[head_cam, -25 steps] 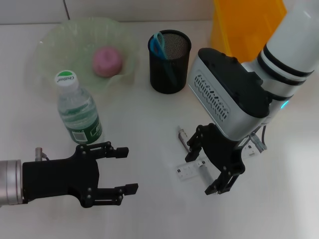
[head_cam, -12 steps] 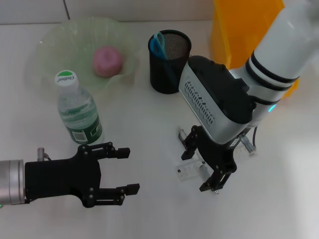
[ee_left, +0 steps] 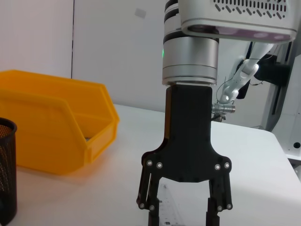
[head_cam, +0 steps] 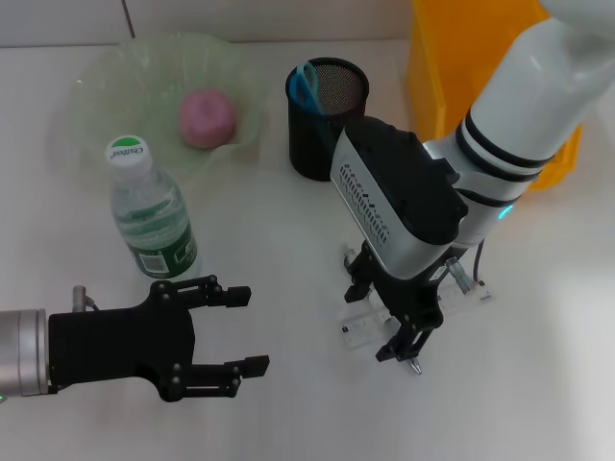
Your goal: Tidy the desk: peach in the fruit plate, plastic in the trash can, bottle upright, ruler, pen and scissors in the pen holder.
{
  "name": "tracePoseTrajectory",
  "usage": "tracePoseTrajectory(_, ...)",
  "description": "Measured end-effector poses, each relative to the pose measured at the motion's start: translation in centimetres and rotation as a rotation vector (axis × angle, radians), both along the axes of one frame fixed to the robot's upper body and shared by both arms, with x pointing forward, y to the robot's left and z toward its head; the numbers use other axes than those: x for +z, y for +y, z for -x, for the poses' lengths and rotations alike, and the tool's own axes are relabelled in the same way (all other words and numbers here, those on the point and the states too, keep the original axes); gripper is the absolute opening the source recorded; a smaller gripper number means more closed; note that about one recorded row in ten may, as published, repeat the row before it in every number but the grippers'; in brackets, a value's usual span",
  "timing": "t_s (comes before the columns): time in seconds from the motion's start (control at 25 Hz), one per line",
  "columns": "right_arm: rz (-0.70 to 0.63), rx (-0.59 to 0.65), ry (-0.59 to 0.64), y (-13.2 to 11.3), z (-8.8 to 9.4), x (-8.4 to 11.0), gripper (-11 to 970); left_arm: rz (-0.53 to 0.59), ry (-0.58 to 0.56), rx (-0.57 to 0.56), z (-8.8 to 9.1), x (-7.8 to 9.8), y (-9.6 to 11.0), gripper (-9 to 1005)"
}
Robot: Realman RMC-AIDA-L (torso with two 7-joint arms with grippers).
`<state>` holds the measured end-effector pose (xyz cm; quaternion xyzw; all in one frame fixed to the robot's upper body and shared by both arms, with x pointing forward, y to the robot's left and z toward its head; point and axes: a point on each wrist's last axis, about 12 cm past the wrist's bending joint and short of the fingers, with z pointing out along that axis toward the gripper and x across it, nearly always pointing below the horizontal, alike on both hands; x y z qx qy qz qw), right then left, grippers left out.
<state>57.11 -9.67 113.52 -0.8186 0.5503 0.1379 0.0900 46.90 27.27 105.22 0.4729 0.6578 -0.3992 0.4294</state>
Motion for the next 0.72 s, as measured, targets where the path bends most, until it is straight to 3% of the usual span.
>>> tracePoseTrajectory(0.72,0.022,-0.002,-0.009,0.43,0.21,-0.77,764,0.000,0.001,0.002,0.11,-0.08,0.04,800)
